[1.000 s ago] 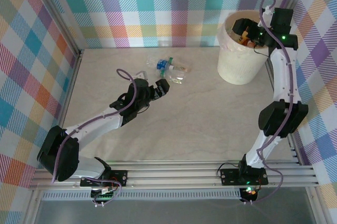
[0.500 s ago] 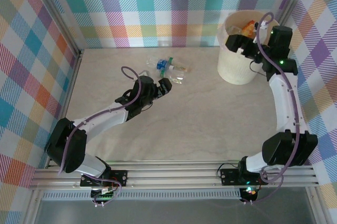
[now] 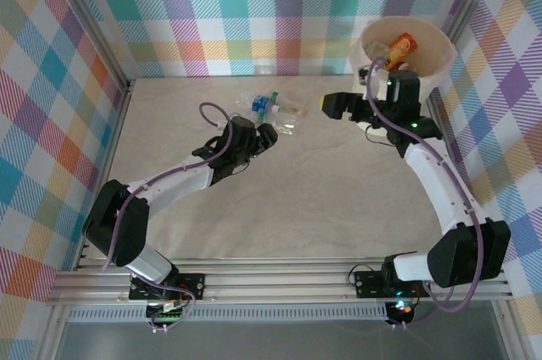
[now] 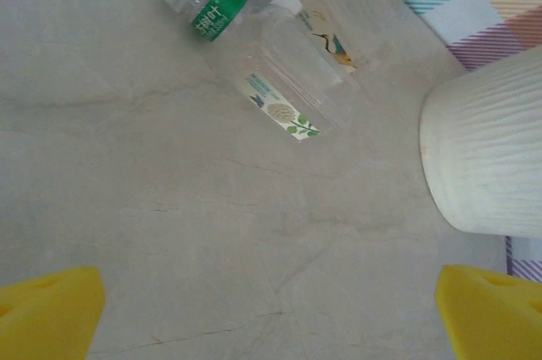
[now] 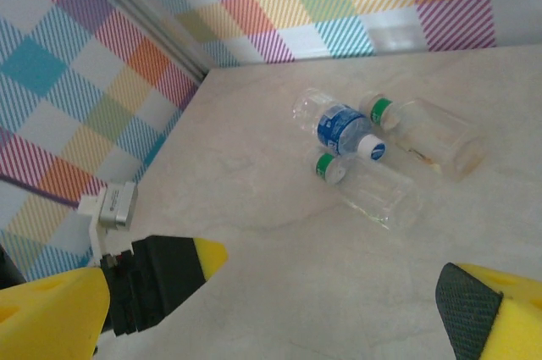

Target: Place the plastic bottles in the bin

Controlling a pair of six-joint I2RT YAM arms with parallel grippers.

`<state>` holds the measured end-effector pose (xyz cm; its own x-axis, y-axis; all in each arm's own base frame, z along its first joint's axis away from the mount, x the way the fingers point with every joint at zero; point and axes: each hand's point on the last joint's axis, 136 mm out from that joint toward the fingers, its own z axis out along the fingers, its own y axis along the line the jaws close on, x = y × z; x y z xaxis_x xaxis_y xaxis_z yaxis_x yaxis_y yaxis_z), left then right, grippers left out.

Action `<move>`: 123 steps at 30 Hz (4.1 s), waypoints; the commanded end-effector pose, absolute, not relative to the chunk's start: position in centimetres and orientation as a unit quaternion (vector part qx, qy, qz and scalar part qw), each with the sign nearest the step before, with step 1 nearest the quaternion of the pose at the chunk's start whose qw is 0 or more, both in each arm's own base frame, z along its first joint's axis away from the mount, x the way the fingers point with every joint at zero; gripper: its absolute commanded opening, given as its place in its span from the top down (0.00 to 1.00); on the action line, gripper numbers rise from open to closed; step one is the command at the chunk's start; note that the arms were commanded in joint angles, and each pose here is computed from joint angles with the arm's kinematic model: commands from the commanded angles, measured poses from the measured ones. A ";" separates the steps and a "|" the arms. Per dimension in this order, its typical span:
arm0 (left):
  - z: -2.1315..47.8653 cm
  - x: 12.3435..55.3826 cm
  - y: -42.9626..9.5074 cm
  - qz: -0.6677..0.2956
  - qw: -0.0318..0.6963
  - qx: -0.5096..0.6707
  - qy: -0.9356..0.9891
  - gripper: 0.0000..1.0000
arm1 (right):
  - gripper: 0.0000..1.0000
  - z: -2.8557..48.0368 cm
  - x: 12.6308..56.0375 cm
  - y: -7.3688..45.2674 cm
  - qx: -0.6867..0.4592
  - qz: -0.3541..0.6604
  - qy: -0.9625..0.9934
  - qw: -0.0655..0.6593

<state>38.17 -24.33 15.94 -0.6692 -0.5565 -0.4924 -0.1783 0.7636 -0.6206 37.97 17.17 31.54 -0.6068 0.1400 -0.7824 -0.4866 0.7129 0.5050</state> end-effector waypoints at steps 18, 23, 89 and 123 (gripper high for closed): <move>11.7 45.8 -22.9 -0.157 0.313 -0.313 0.883 0.00 | 0.00 23.8 39.5 18.7 -0.088 0.304 0.870 0.378; 10.7 49.6 -23.0 -0.179 0.315 -0.357 0.861 0.04 | 0.00 24.4 39.0 18.1 -0.094 0.290 0.867 0.395; 3.8 38.6 -28.8 -0.235 0.211 -0.212 0.925 0.41 | 0.00 9.8 32.5 23.1 -0.237 0.276 0.899 0.243; 15.0 38.8 -29.4 -0.300 0.271 -0.171 0.898 0.29 | 0.46 6.7 30.1 23.9 -0.296 0.194 0.887 0.297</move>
